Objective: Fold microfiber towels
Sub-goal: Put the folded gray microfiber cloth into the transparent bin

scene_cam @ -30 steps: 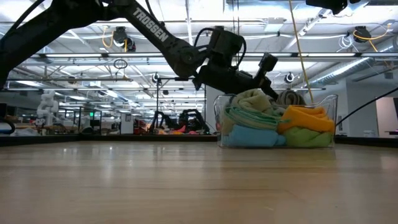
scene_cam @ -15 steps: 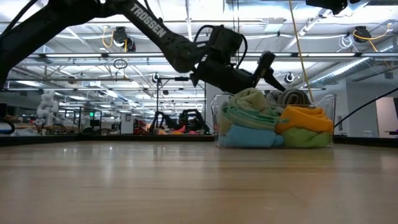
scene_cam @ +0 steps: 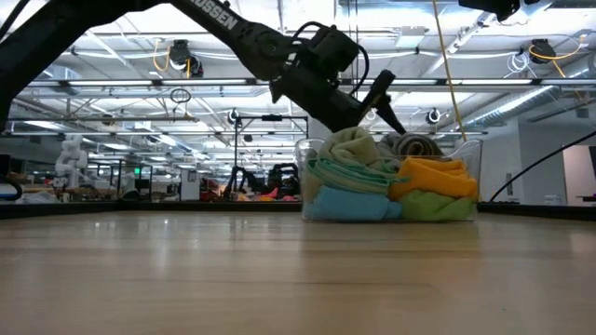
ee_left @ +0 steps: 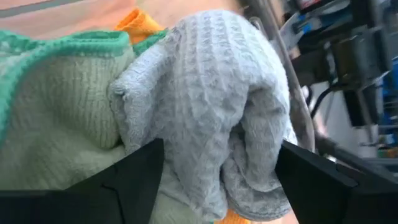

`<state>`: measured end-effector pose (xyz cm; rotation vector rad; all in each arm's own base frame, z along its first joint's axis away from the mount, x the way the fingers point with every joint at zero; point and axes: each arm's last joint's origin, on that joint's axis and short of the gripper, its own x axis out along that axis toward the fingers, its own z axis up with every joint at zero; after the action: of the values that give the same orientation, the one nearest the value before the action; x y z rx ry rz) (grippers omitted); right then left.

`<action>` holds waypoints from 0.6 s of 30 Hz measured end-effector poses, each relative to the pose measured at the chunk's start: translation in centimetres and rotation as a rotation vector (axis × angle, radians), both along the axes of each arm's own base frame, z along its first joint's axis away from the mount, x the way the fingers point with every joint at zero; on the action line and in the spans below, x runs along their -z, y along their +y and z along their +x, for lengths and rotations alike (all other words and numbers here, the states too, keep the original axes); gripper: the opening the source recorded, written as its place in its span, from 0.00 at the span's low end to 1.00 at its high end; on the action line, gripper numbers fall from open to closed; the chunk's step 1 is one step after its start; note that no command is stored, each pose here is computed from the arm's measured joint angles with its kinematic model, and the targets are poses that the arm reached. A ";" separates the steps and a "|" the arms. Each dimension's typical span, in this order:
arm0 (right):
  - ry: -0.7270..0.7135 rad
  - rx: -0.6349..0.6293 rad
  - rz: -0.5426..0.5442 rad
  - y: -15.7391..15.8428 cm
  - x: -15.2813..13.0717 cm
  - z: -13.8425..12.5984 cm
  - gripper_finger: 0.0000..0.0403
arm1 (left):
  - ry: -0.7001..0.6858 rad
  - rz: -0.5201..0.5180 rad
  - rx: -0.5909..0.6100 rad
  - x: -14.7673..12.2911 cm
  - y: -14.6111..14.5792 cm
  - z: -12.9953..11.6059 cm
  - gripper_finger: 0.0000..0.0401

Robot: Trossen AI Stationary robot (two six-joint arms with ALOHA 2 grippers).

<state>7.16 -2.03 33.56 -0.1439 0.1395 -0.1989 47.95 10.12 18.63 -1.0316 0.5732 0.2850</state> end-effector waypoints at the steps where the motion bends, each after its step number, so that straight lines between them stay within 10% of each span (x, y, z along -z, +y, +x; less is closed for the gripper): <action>1: 0.001 0.000 -0.002 0.0 0.0 0.0 0.54 | 0.019 0.000 0.003 -0.2 0.0 -0.2 0.75; 18: 0.005 -0.002 -0.015 0.0 0.0 0.0 0.54 | 0.122 0.100 0.083 -6.2 -0.8 -4.0 0.75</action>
<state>7.16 -2.03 33.54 -0.1594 0.1427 -0.1973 43.94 9.37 24.78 -0.8956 0.7030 0.3018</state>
